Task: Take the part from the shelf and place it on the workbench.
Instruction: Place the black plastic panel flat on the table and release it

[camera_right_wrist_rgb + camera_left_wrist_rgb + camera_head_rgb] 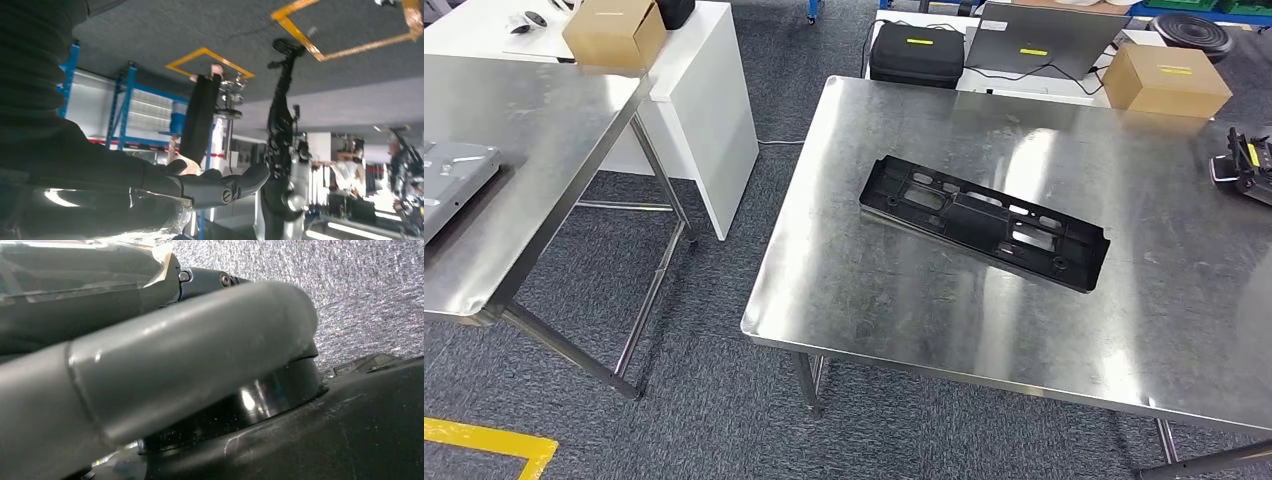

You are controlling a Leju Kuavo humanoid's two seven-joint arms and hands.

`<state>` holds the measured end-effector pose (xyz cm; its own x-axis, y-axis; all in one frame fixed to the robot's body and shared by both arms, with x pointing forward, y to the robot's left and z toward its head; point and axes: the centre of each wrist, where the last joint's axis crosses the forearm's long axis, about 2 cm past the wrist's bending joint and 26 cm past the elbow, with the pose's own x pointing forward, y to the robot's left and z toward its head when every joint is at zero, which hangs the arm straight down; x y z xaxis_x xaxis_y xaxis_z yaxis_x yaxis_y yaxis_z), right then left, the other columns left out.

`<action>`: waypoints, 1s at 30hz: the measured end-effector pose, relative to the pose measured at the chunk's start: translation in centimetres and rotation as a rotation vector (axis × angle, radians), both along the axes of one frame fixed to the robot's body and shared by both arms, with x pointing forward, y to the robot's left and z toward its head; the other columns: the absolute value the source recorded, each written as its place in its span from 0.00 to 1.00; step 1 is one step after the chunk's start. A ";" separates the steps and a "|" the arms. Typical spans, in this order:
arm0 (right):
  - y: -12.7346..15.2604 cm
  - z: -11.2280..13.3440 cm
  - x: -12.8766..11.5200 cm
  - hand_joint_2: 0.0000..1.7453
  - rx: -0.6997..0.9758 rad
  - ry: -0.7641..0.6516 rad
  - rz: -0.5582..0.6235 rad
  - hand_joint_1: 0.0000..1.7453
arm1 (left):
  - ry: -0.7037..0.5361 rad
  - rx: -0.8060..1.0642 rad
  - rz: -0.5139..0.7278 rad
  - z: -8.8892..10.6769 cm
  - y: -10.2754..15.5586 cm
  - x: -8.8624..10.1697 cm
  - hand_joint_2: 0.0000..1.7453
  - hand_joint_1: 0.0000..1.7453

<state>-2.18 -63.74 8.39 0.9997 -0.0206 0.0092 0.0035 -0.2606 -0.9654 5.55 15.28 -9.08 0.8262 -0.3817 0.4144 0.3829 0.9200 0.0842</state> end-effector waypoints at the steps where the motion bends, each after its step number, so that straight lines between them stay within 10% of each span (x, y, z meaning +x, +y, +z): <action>1: 0.7 -0.4 0.0 1.00 0.011 -0.008 -0.014 0.00 | 0.004 -0.002 0.007 0.0 0.0 0.0 0.00 0.00; 13: 6.1 -3.7 -0.2 1.00 0.091 -0.091 -0.097 0.00 | 0.032 -0.036 0.052 0.0 -0.1 -0.1 0.00 0.00; 17: 7.5 -5.3 0.3 1.00 0.097 -0.133 -0.117 0.00 | 0.080 -0.055 0.110 0.1 -0.3 -0.1 1.00 0.00; 30: 13.8 -11.9 2.7 1.00 0.345 -0.224 -0.133 0.00 | 0.005 0.037 0.009 0.3 -0.7 0.7 1.00 0.00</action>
<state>0.55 -49.90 -3.52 0.9623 -0.1891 0.1957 0.2110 0.0645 -0.9753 6.21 14.54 -8.73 0.8314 -0.3894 0.3964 0.3752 0.9196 0.1165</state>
